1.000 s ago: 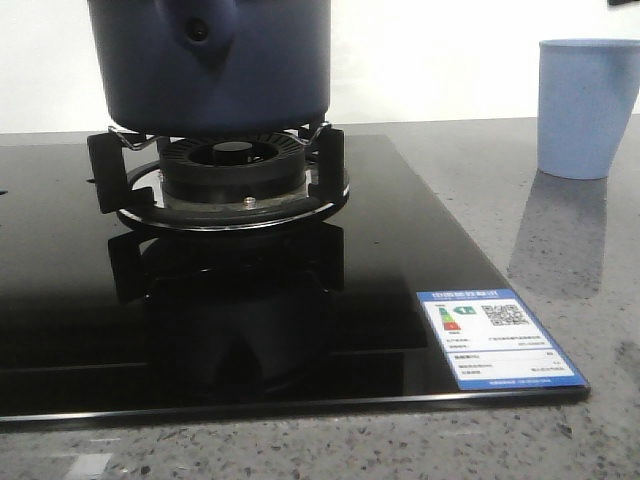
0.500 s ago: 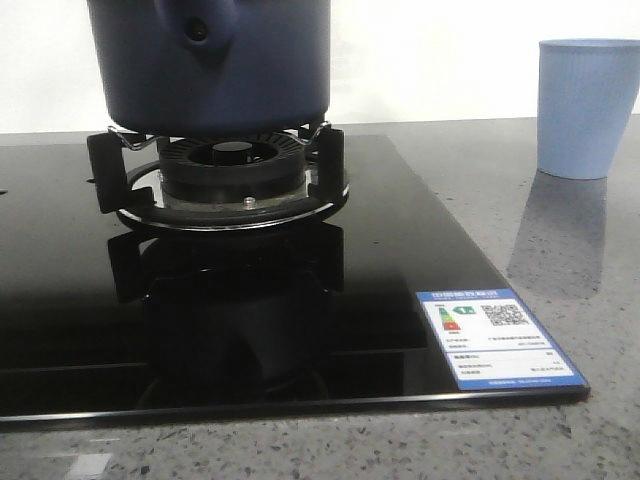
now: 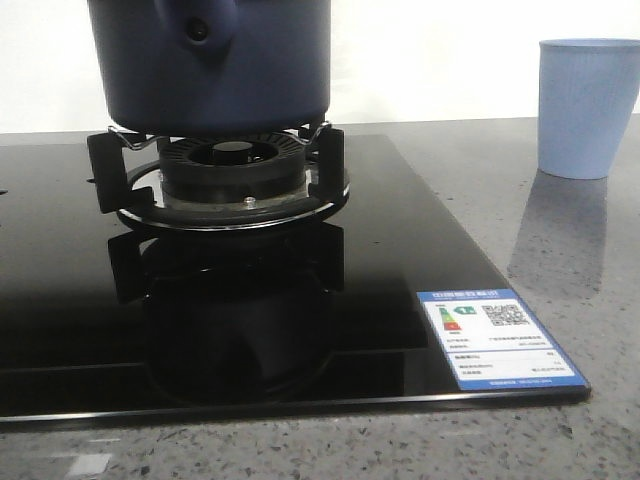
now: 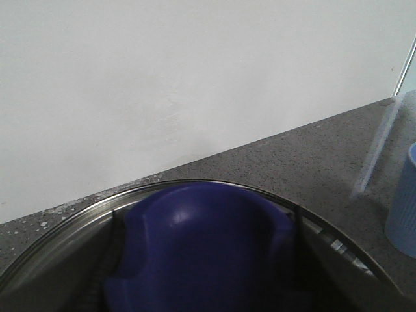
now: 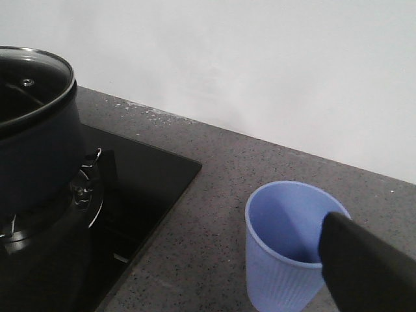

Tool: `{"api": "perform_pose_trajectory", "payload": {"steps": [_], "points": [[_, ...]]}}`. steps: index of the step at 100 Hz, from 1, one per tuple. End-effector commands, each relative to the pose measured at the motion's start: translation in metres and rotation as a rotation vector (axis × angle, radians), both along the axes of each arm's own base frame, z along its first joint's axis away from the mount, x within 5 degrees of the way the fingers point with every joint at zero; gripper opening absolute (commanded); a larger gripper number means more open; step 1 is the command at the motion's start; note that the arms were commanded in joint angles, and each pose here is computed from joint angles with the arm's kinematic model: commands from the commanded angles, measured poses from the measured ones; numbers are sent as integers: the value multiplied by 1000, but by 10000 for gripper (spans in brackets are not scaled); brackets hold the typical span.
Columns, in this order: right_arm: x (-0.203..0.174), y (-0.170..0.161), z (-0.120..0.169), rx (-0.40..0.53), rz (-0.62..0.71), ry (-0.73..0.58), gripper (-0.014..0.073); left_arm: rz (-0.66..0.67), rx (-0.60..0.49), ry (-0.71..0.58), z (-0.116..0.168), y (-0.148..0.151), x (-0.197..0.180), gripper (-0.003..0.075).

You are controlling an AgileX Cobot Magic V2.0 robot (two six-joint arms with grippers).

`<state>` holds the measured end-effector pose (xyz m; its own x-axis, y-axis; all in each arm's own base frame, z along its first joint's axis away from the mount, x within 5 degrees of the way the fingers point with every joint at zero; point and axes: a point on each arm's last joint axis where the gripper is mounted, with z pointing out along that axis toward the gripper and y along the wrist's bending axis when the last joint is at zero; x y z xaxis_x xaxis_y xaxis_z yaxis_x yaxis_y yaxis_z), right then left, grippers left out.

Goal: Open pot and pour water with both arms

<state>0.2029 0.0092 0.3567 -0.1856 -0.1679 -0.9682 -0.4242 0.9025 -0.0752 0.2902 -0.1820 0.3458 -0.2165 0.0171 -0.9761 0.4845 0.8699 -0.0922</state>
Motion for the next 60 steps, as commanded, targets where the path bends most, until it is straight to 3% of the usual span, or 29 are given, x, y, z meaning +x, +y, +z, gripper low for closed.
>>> {"api": "perform_pose_trajectory", "payload": {"steps": [1, 60], "points": [[-3, -2, 12, -8, -24, -48, 643, 49, -82, -135, 32, 5, -4, 358], [-3, -2, 12, -8, -24, -48, 643, 28, -69, -106, 29, 4, -5, 358]]}}
